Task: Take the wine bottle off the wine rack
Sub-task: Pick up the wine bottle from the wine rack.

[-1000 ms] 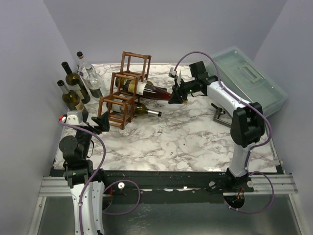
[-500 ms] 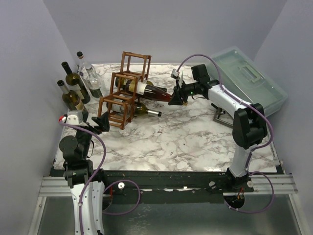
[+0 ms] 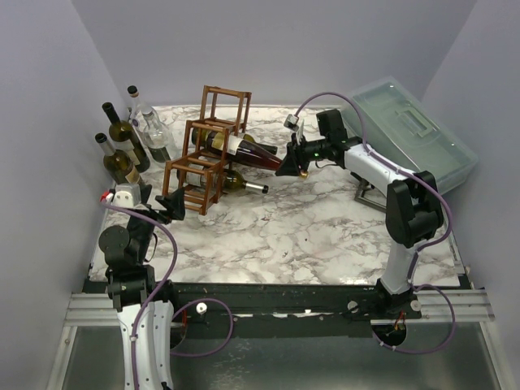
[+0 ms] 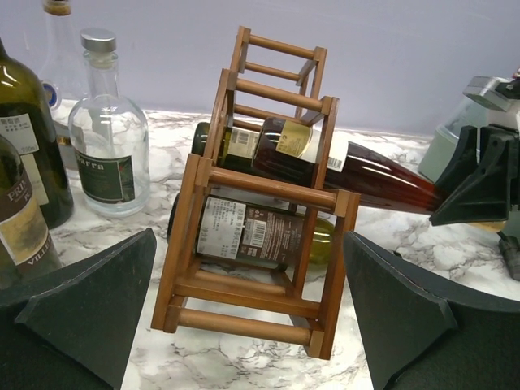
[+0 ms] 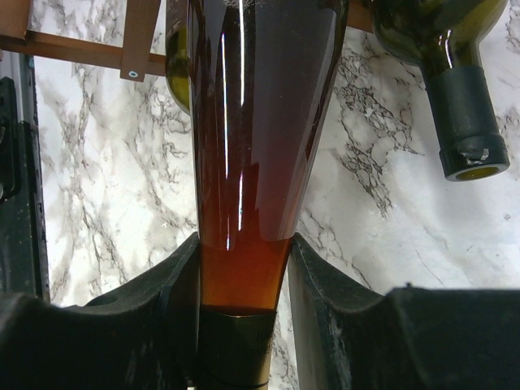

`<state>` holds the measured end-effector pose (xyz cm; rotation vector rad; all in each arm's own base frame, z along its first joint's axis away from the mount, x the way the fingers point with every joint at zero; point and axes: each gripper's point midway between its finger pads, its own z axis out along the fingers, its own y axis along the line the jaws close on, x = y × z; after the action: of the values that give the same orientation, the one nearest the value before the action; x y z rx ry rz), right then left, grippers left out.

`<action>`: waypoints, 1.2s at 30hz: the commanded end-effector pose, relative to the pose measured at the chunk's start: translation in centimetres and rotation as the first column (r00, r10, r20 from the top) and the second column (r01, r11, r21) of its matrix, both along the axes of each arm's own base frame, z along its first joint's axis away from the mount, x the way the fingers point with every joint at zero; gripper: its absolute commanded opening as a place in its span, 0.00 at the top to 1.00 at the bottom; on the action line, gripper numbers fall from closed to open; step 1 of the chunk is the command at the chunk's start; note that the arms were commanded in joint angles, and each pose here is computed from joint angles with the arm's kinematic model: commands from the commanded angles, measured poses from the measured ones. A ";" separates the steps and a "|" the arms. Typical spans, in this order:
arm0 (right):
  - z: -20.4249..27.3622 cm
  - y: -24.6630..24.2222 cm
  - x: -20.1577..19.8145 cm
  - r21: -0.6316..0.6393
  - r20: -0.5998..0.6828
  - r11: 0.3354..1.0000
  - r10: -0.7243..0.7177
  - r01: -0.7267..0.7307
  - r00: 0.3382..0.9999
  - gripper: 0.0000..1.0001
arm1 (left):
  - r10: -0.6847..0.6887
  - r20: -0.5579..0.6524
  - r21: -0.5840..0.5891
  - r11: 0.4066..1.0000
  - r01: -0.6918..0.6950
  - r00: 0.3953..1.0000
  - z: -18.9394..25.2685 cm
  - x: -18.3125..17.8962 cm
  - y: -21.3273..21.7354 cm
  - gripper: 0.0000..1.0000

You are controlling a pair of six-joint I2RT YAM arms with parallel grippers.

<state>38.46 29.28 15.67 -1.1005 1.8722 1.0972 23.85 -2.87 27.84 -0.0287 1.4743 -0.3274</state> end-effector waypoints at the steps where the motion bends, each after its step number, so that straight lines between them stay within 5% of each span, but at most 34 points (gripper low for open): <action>1: 10.5 1.0 0.0 0.199 0.293 0.969 0.086 -0.148 0.952 1.00 | -0.077 0.025 -0.014 0.997 0.077 0.997 0.5 -0.2 -1.4 0.01; 9: 10.1 0.7 -0.6 0.226 0.236 0.966 0.072 -0.126 0.969 1.00 | -0.271 0.019 -0.241 0.933 0.267 0.962 2.7 -1.6 -5.2 0.04; 18: 10.2 0.6 -0.6 0.249 0.197 0.963 0.059 -0.108 0.979 1.00 | -0.361 0.004 -0.432 0.840 0.327 0.932 6.1 -1.4 -9.3 0.05; 27: 9.6 0.6 -0.5 0.248 0.187 0.963 0.057 -0.103 0.981 1.00 | -0.274 -0.179 -0.603 0.789 0.114 0.945 4.8 2.9 -13.0 0.01; 33: 9.6 0.5 -0.4 0.248 0.185 0.964 0.052 -0.098 0.981 1.00 | -0.052 -0.414 -0.557 0.805 -0.207 0.909 2.7 6.4 -15.8 0.01; 36: 9.6 0.5 -0.3 0.249 0.178 0.964 0.050 -0.094 0.983 1.00 | -0.039 -0.488 -0.530 0.807 -0.260 0.872 1.1 8.0 -17.9 0.01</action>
<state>37.17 29.27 15.52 -0.9525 1.9397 1.2514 29.23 -21.87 30.50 -0.5127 1.7973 -0.8889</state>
